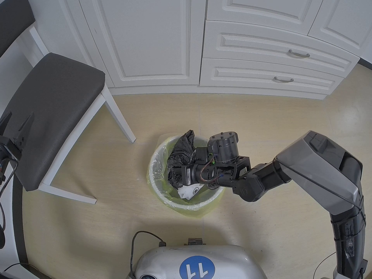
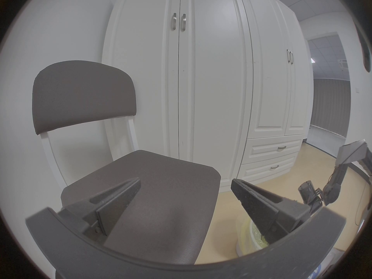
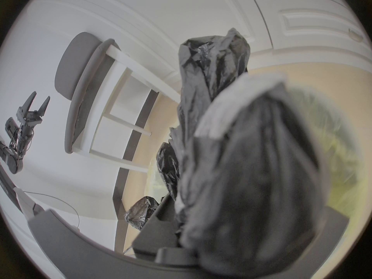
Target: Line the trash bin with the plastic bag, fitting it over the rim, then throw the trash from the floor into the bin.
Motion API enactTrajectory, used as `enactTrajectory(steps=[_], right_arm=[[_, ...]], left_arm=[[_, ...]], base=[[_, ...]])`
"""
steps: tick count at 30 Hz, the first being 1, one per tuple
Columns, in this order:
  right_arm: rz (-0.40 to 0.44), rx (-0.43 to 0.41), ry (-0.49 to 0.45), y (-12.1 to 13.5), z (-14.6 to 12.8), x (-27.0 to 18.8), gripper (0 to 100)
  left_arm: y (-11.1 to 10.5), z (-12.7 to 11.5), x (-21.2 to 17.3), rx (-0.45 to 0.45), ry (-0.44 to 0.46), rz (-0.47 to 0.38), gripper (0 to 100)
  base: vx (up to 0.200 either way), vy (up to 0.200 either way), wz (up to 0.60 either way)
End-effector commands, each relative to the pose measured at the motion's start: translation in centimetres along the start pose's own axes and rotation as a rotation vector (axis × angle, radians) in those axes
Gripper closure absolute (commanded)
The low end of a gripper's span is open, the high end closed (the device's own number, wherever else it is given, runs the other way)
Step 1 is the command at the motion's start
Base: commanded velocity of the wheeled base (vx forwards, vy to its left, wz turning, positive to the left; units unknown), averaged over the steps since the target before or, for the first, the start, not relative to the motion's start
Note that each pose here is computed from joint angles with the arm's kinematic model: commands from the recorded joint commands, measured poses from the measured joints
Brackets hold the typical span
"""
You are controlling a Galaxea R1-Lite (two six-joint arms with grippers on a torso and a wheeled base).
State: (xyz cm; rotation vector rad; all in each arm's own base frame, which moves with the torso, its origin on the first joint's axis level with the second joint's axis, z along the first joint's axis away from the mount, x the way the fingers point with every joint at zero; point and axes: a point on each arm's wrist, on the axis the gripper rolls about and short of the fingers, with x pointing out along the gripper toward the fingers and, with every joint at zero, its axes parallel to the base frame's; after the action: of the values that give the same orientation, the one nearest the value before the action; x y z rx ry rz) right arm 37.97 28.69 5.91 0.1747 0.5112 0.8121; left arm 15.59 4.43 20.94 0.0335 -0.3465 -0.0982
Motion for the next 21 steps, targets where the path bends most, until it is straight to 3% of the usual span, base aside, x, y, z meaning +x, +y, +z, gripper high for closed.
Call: enactTrajectory(steps=[1,6,8,10,13,16,21], right_arm=[[-0.05,-0.016,-0.082,1.6,2.7,-2.2,100],[-0.171,-0.004,-0.141,2.2,2.5,-4.1,100],[-0.174,-0.003,-0.167,2.2,2.3,-4.5,100],[-0.155,-0.012,-0.278,2.3,1.8,-4.7,100],[-0.131,-0.033,-0.33,3.4,2.0,-5.2,100],[-0.09,-0.078,-0.323,5.9,2.5,-6.1,100],[-0.113,-0.222,-0.253,6.5,1.6,-7.8,100]], left_arm=[[0.0,0.0,0.0,0.001,-0.003,-0.001,0],[-0.1,0.1,-0.3,0.009,-0.007,0.0,0],[-0.2,0.1,-0.3,0.01,-0.01,0.002,0],[-0.6,0.0,-1.0,0.004,-0.004,-0.005,0],[-1.3,-0.6,-2.5,-0.005,0.021,-0.011,0],[-2.3,-1.3,-3.8,-0.032,0.051,-0.035,0],[-2.4,-1.3,-4.8,-0.038,0.045,0.032,0]], base=[[0.0,0.0,0.0],[0.0,0.0,0.0],[0.0,0.0,0.0],[0.0,0.0,0.0],[0.0,0.0,0.0],[0.0,0.0,0.0],[0.0,0.0,0.0]])
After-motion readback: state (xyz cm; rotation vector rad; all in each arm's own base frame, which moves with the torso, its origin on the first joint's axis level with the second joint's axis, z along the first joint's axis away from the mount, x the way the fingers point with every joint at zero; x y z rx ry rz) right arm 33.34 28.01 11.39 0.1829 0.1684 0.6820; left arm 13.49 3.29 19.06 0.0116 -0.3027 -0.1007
